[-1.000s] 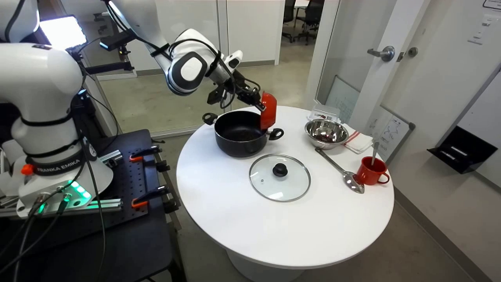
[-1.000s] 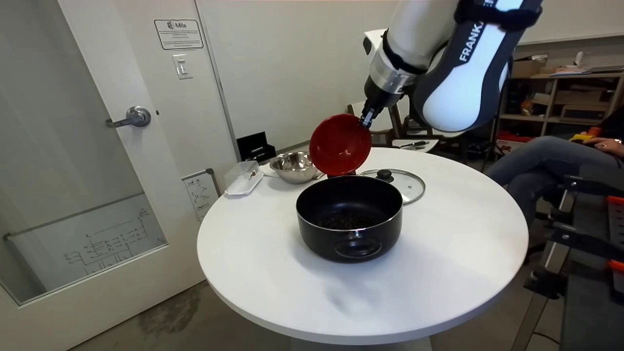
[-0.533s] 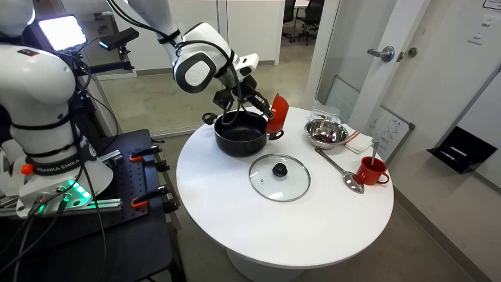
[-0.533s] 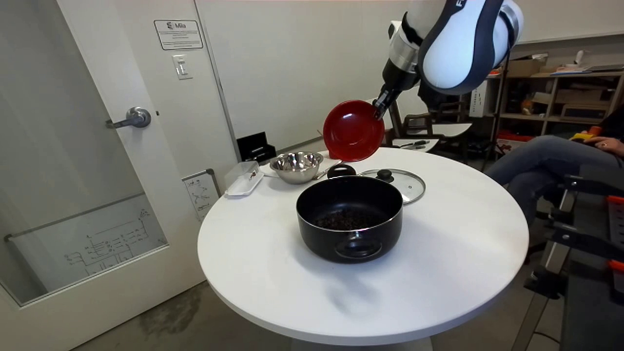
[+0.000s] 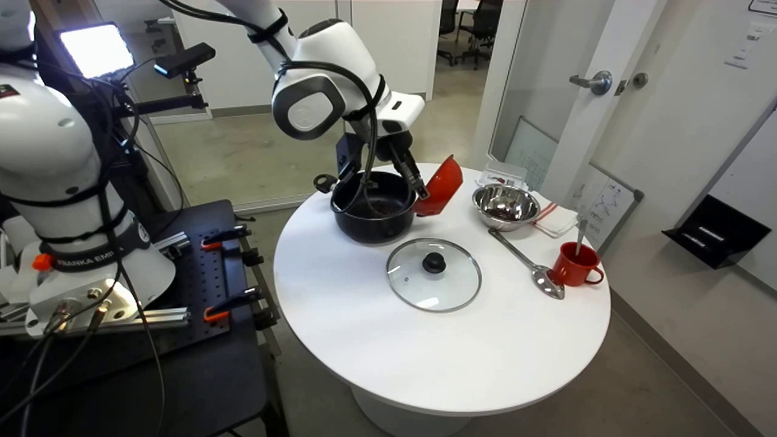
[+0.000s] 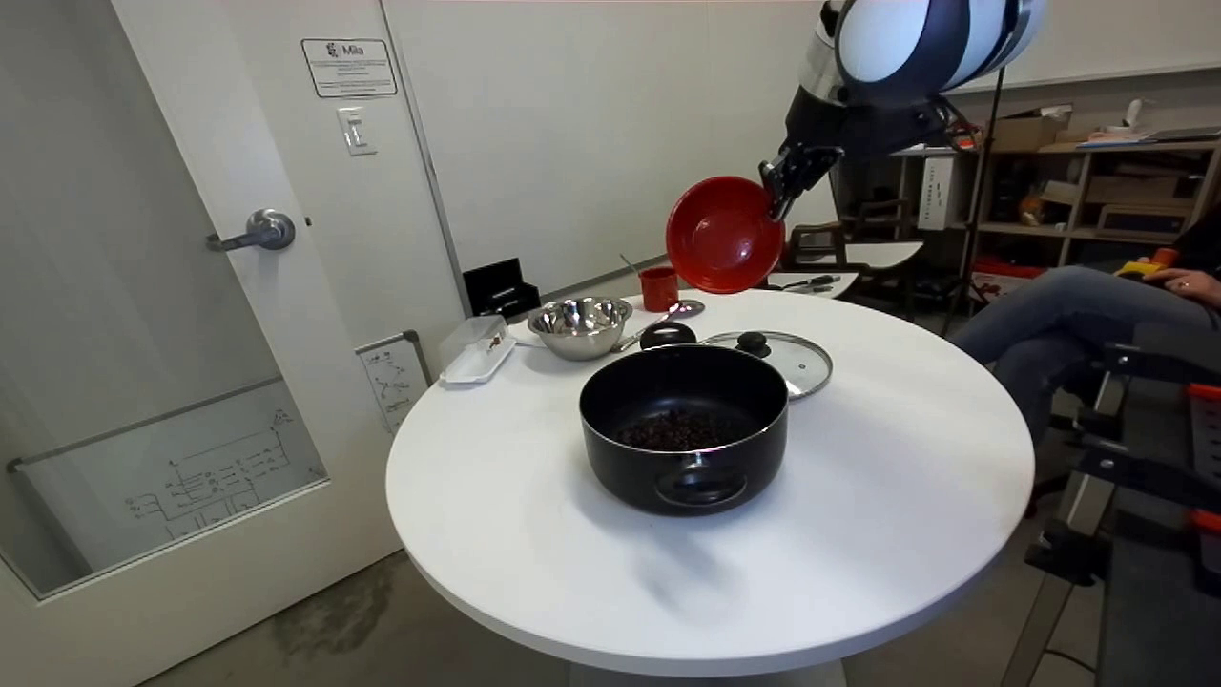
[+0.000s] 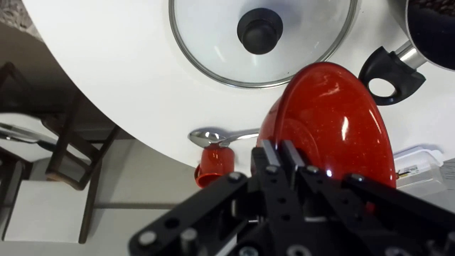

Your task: Pick up the lid from the pot and put it on the table, then pick up the red bowl and pour it's contents in the pot and pick up the lid and put it back on the pot

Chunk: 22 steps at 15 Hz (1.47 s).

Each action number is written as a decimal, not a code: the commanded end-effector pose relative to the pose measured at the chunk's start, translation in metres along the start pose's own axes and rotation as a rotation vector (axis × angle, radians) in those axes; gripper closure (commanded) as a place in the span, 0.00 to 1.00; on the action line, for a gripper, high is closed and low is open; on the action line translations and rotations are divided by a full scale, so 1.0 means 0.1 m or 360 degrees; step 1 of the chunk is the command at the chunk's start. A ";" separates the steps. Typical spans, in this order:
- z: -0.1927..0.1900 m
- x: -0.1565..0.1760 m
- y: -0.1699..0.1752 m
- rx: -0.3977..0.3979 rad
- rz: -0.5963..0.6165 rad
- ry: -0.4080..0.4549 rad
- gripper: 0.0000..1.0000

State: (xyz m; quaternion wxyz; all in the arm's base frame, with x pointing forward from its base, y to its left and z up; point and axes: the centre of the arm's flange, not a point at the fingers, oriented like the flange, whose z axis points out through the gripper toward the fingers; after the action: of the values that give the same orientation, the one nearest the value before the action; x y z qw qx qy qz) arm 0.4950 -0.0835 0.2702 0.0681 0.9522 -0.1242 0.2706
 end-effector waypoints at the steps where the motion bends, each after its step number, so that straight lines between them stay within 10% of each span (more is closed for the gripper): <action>1: 0.09 0.09 0.30 0.0055 0.0269 -0.0086 0.98; 6: 0.13 0.12 0.83 0.0022 0.0620 -0.0142 0.98; 22: 0.91 -0.41 1.83 0.0649 0.1628 -0.0493 0.98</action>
State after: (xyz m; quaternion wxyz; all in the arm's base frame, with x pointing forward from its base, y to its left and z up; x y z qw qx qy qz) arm 0.4442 -0.2628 0.2266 -0.2461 0.8058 -0.5163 0.1536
